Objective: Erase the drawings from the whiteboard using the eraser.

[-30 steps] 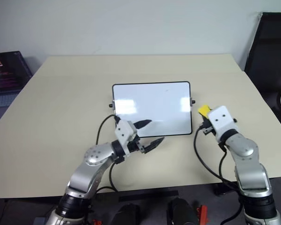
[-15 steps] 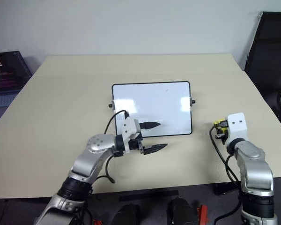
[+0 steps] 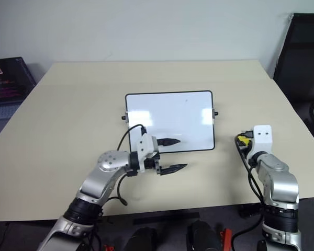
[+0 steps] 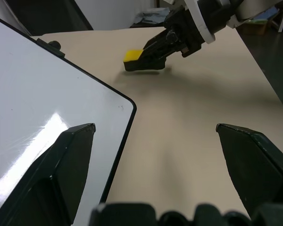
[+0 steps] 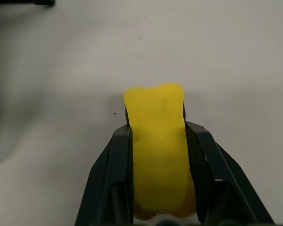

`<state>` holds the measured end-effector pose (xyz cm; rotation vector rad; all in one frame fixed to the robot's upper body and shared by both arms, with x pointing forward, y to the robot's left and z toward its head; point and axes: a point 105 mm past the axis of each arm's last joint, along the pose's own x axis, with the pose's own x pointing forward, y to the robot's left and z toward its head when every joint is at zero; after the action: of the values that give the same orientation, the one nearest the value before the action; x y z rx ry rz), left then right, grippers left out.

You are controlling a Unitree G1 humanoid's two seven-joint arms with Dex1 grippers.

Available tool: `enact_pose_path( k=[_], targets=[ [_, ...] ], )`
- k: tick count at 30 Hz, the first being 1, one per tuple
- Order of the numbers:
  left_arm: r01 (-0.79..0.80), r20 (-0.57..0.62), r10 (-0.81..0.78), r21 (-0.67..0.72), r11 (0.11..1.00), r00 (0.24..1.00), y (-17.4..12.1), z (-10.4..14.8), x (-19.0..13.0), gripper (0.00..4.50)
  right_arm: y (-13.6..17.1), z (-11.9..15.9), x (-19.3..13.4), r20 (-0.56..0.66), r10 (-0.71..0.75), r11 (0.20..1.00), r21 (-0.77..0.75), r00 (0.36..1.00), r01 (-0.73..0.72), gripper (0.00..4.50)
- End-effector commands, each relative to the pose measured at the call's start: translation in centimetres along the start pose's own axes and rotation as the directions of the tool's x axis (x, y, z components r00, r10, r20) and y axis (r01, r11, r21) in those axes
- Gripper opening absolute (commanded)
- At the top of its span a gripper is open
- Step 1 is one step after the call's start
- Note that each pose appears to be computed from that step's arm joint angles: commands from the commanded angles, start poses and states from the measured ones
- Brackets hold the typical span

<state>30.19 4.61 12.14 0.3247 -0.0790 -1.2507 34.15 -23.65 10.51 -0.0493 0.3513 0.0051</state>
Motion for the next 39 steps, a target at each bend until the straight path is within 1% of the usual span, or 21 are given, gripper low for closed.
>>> enact_pose_path(
  k=[1,15,16,18,19,21,26,27,34,36,39],
  targets=[
    [-0.006,0.013,0.006,0.036,0.999,1.000,0.0,0.7,-0.2,4.50,0.4,1.4,0.0,0.050,0.006,1.000,-0.005,0.999,-0.006,1.17],
    [-0.010,0.001,0.010,0.043,0.999,1.000,0.0,0.6,-0.3,4.50,0.3,0.8,0.2,0.038,-0.014,1.000,0.011,0.999,0.014,1.17],
    [-0.010,0.000,0.010,0.043,0.999,1.000,0.0,0.6,-0.3,4.50,0.3,0.8,0.2,0.036,-0.016,0.999,0.029,0.999,0.015,1.17],
    [-0.011,-0.003,0.011,0.045,0.999,1.000,0.1,0.5,-0.3,4.50,0.2,0.7,0.2,0.034,-0.024,0.999,0.043,0.999,0.022,1.86],
    [-0.013,-0.002,0.013,0.045,0.999,1.000,0.1,0.5,-0.3,4.50,0.2,0.7,0.2,0.034,-0.024,0.999,0.044,0.999,0.022,2.01],
    [-0.014,-0.001,0.015,0.045,0.999,1.000,0.1,0.6,-0.2,4.50,0.3,0.7,0.2,0.035,-0.022,0.999,0.043,0.999,0.020,2.62],
    [-0.014,-0.004,0.014,0.045,0.999,1.000,0.1,0.5,-0.3,4.50,0.6,0.7,0.2,0.035,-0.011,0.999,0.041,0.999,0.010,4.41],
    [-0.013,-0.005,0.013,0.044,0.999,1.000,0.1,0.5,-0.3,4.50,0.6,0.7,0.2,0.036,-0.009,0.999,0.042,0.999,0.008,4.46],
    [-0.022,-0.013,0.022,0.038,0.999,1.000,0.1,0.3,-0.5,4.50,0.3,0.9,-0.1,0.042,-0.032,0.999,0.034,0.999,0.031,4.46],
    [-0.067,-0.031,0.069,0.044,0.997,0.997,0.6,0.1,-1.1,4.50,0.0,1.4,-0.9,0.063,-0.045,0.999,0.022,0.997,0.044,4.46],
    [-0.208,-0.070,0.212,0.065,0.976,0.975,2.2,-0.6,-2.6,4.50,0.1,2.3,-2.7,0.118,-0.048,0.998,-0.023,0.992,0.052,4.46]
  ],
)
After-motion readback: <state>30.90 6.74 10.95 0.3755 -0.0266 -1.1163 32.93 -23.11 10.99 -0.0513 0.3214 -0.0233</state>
